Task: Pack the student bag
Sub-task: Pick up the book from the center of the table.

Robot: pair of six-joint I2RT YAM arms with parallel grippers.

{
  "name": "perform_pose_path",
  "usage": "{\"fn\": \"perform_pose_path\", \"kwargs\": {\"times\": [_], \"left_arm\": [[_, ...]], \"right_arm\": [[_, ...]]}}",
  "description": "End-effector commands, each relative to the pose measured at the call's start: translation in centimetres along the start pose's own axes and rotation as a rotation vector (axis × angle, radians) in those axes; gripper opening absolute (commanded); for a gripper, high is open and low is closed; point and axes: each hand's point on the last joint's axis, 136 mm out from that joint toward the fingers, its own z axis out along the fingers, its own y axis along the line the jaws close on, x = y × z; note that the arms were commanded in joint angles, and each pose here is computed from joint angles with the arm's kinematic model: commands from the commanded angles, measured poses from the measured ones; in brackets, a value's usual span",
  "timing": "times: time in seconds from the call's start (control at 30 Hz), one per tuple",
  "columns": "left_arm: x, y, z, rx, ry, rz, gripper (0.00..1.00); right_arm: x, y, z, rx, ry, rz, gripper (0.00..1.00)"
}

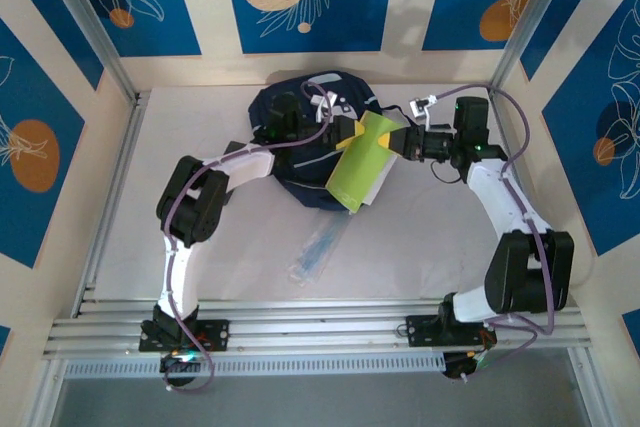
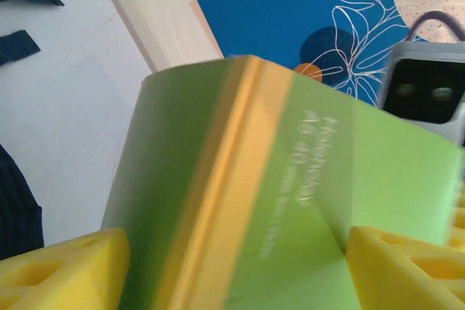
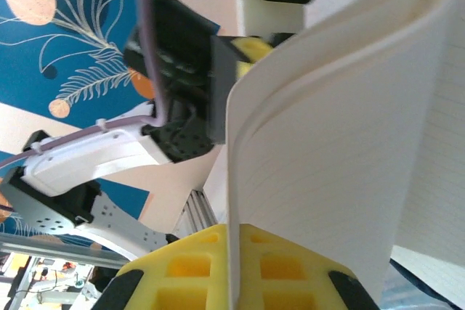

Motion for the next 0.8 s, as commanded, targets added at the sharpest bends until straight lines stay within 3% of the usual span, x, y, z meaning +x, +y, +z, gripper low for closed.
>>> {"fn": "perform_pose_path", "kwargs": {"times": [0.0, 0.17, 0.4, 0.5, 0.63, 0.67, 0.7, 0.77], "left_arm": [[1.1, -0.1, 0.4, 0.028, 0.030, 0.014, 0.67], [1.3, 0.6, 0.3, 0.003, 0.033, 0.006, 0.54], [1.6, 1.8, -0.1, -0.088, 0.039, 0.023, 0.25], [1.7, 2.0, -0.4, -0.126, 0.044, 0.038, 0.25], [1.7, 2.2, -0.7, -0.190, 0.054, 0.066, 0.42], [1.7, 2.3, -0.9, -0.204, 0.052, 0.069, 0.42], [1.7, 2.3, -0.8, -0.209, 0.052, 0.072, 0.38], [1.6, 2.7, -0.8, -0.218, 0.052, 0.065, 0.15]], "right_arm": [[1.1, -3.5, 0.4, -0.006, 0.021, 0.048, 0.00], [1.9, -7.5, 1.0, 0.058, 0.039, 0.129, 0.00], [1.7, -11.1, 1.3, 0.158, 0.042, 0.207, 0.00], [1.5, -11.5, 1.4, 0.212, 0.046, 0.194, 0.02], [1.4, -12.3, 1.0, 0.303, 0.042, 0.189, 0.15], [1.3, -12.3, 1.0, 0.307, 0.038, 0.190, 0.20], [1.3, -12.2, 1.1, 0.307, 0.037, 0.187, 0.25], [1.2, -11.9, 1.5, 0.305, 0.041, 0.179, 0.40]]}}
